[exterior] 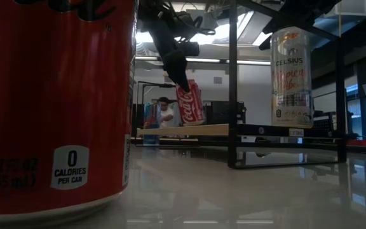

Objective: Place canned beverage on shelf
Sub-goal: Put the top red white soda can on the shelf

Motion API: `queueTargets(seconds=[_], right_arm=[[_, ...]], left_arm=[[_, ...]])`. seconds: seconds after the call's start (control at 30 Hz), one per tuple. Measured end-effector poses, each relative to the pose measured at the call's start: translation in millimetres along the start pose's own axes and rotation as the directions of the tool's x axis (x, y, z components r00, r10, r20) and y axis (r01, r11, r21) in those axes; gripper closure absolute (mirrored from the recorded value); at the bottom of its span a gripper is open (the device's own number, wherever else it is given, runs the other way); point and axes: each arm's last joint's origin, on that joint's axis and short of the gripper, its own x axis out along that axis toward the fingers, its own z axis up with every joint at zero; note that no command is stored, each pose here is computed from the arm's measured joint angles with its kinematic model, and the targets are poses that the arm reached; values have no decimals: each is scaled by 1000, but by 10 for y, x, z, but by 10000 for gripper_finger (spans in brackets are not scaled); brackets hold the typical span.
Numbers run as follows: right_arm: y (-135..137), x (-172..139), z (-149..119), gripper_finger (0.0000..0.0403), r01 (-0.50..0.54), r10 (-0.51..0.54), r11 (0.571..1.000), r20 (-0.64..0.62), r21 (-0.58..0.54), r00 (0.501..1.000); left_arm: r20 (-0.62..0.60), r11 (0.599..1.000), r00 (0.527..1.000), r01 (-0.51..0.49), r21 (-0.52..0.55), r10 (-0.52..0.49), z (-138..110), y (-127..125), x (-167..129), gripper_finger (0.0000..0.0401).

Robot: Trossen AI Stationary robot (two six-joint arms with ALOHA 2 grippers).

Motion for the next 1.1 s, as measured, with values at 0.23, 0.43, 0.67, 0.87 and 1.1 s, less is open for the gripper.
queueTargets(seconds=[0.23, 0.43, 0.67, 0.87, 1.1], right_arm=[[0, 1, -1, 29, 0, 0, 1000, 0, 0, 1000], [0, 0, 0, 29, 0, 0, 1000, 0, 0, 1000], [0, 0, 0, 29, 0, 0, 1000, 0, 0, 1000], [0, 0, -1, 29, 0, 0, 1000, 0, 0, 1000], [0, 0, 0, 29, 0, 0, 1000, 0, 0, 1000]], left_arm=[[-10, 1000, 1000, -17, 0, 17, -5, 8, 1, 120], [-10, 1000, 1000, -16, 2, 16, 7, -18, 5, 120], [-8, 1000, 1000, -9, -4, 9, 31, -71, 9, 120], [-1, 1000, 1000, -8, -4, 8, 37, -70, 9, 120], [1, 1000, 1000, -10, -6, 10, 39, -69, 9, 117]])
